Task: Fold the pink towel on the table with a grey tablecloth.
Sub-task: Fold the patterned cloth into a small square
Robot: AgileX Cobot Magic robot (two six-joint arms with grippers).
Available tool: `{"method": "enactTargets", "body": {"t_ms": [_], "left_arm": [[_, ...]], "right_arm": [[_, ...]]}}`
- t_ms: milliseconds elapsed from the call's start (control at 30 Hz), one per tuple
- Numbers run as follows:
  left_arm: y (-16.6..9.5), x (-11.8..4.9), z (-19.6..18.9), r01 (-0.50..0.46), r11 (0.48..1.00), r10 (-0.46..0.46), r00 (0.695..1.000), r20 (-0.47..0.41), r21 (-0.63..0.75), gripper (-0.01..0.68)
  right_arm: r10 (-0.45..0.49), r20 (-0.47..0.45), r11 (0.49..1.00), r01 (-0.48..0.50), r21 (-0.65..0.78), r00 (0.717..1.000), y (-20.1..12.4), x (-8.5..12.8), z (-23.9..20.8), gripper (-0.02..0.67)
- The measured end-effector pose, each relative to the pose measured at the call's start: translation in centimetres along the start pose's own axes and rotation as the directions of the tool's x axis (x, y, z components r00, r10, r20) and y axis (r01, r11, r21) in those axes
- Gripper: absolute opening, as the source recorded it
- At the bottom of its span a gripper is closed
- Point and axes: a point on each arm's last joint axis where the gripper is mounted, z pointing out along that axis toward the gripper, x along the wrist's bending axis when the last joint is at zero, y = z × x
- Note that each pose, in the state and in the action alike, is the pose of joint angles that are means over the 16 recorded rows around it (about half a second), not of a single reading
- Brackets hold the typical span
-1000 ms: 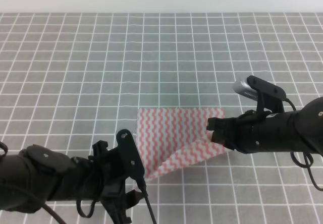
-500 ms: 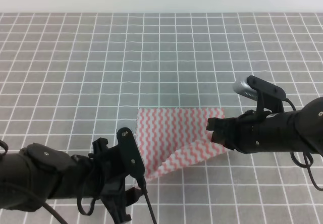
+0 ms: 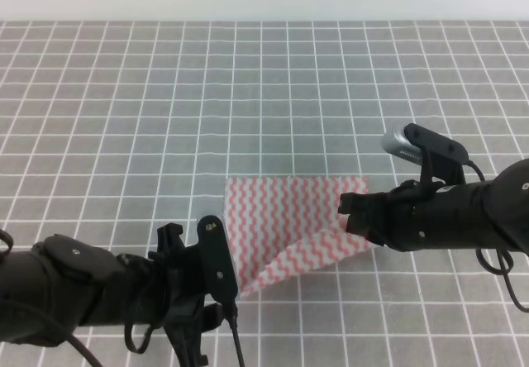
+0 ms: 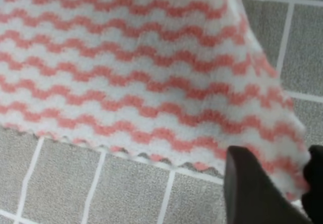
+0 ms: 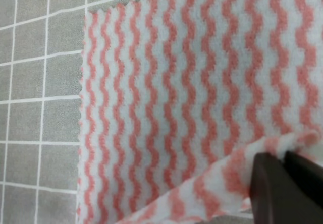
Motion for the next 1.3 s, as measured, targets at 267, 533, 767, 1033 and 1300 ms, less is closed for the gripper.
{"method": "enactTargets", "body": {"t_ms": [267,533,767,1033,1300], "left_arm": [[0.1,-0.1,0.0,-0.033,0.999,0.033,0.999,0.006,-0.006,0.086],[0.1,-0.1,0.0,-0.049,0.999,0.049,0.999,0.01,-0.011,0.015],[0.3,0.5,0.0,0.0,1.0,-0.001,1.0,-0.028,-0.01,0.003],[1.0,1.8,-0.3,0.062,0.998,-0.063,0.993,-0.099,-0.019,-0.001],[1.5,2.9,-0.5,0.079,0.997,-0.08,0.984,-0.157,-0.015,-0.001]], "right_arm": [[-0.002,0.0,1.0,0.002,-0.001,1.0,0.0,0.0,0.0,-0.014],[-0.003,-0.001,1.0,0.003,-0.001,1.0,0.0,0.0,0.0,-0.015],[-0.003,0.0,1.0,0.003,-0.002,1.0,0.0,0.0,0.0,-0.015],[0.001,0.003,1.0,-0.001,-0.007,1.0,0.1,0.0,0.1,-0.014],[0.007,0.011,1.0,-0.007,-0.026,1.0,0.3,-0.1,0.1,-0.014]]}}
